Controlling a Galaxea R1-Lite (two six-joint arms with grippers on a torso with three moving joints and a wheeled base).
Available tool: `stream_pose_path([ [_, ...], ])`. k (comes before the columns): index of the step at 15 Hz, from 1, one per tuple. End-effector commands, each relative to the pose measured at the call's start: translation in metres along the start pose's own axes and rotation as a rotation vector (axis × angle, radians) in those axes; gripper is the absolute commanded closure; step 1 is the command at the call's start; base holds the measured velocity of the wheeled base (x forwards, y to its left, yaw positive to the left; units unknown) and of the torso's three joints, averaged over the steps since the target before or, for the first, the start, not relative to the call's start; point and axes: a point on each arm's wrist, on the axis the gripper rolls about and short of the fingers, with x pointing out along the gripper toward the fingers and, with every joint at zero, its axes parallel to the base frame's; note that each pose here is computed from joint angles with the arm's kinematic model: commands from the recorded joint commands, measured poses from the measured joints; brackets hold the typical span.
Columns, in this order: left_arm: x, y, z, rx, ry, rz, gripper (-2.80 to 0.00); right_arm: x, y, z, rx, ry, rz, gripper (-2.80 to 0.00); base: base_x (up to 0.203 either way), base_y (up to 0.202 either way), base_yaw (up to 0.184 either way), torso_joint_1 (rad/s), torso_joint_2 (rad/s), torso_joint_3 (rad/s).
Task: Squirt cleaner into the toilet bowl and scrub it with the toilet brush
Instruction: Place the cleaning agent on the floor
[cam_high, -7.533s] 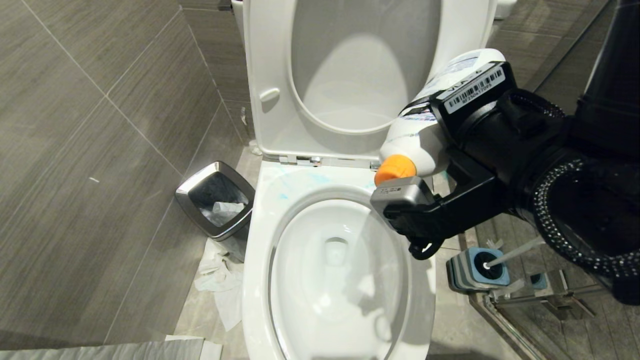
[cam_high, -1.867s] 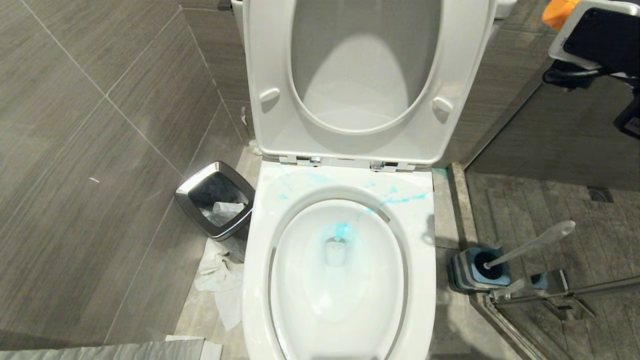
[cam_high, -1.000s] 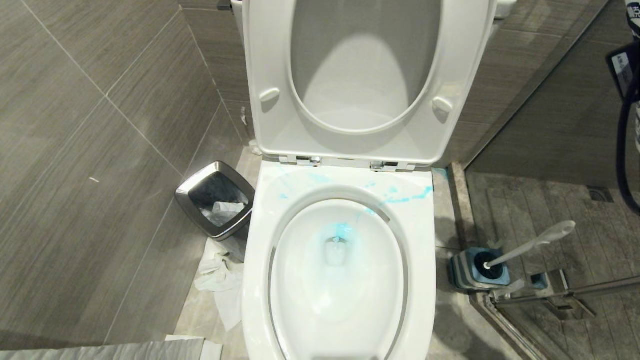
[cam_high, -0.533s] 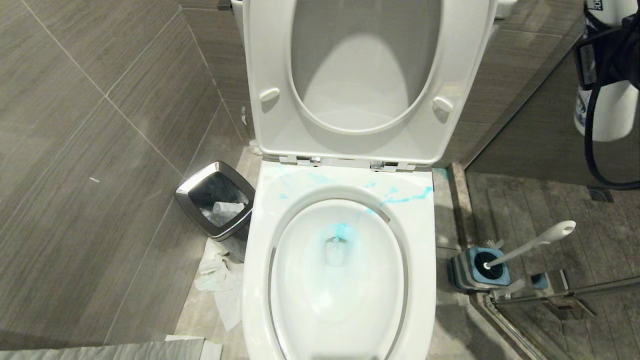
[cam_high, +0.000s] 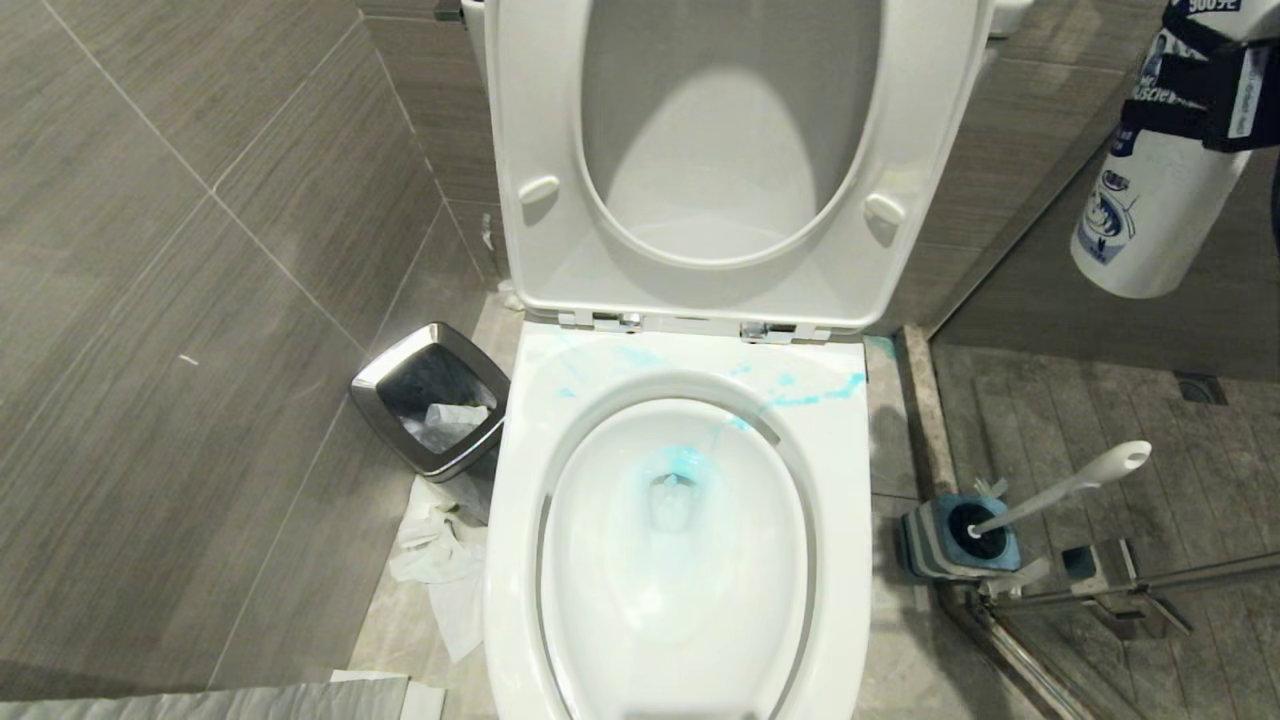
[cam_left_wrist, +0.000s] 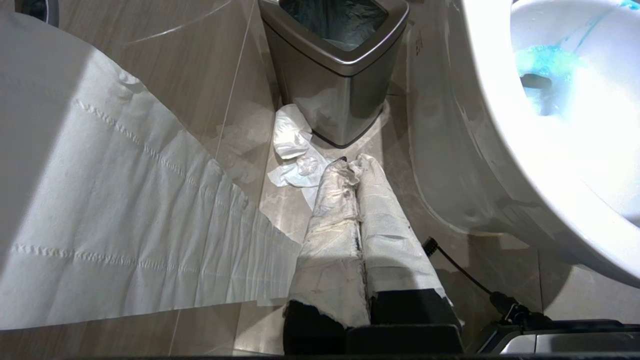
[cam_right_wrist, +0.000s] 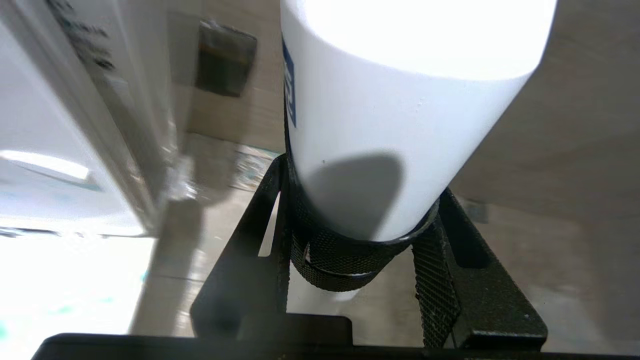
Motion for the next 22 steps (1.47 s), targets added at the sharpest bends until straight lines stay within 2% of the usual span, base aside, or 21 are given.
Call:
stream_pose_path([
  [1, 0.0, 0.0, 0.0, 0.0, 0.002, 0.0, 0.0, -0.003, -0.012, -0.003, 0.037, -0.009, 0.056, 0.0, 0.0, 0.0, 0.0, 0.0, 0.0, 0.0],
  [4, 0.0, 0.0, 0.0, 0.0, 0.002, 0.0, 0.0, -0.011, -0.021, -0.014, 0.054, -0.012, 0.2, 0.0, 0.0, 0.0, 0.0, 0.0, 0.0, 0.0],
  [5, 0.0, 0.0, 0.0, 0.0, 0.002, 0.0, 0.0, -0.013, -0.022, -0.017, 0.053, -0.012, 0.22, 0.0, 0.0, 0.0, 0.0, 0.0, 0.0, 0.0],
  [9, 0.0, 0.0, 0.0, 0.0, 0.002, 0.0, 0.0, -0.022, -0.022, -0.03, 0.052, 0.021, 0.228, 0.0, 0.0, 0.0, 0.0, 0.0, 0.0, 0.0],
  [11, 0.0, 0.0, 0.0, 0.0, 0.002, 0.0, 0.0, -0.029, -0.024, -0.036, 0.089, 0.037, 0.228, 0.0, 0.0, 0.0, 0.0, 0.0, 0.0, 0.0],
  [16, 0.0, 0.0, 0.0, 0.0, 0.002, 0.0, 0.0, -0.041, -0.027, -0.051, 0.101, 0.07, 0.221, 0.0, 0.0, 0.0, 0.0, 0.0, 0.0, 0.0],
  [20, 0.0, 0.0, 0.0, 0.0, 0.002, 0.0, 0.0, -0.033, -0.026, -0.054, 0.123, -0.001, 0.169, 0.0, 0.0, 0.0, 0.0, 0.0, 0.0, 0.0],
  [22, 0.0, 0.0, 0.0, 0.0, 0.002, 0.0, 0.0, -0.031, -0.028, -0.062, 0.129, -0.012, 0.114, 0.0, 0.0, 0.0, 0.0, 0.0, 0.0, 0.0],
])
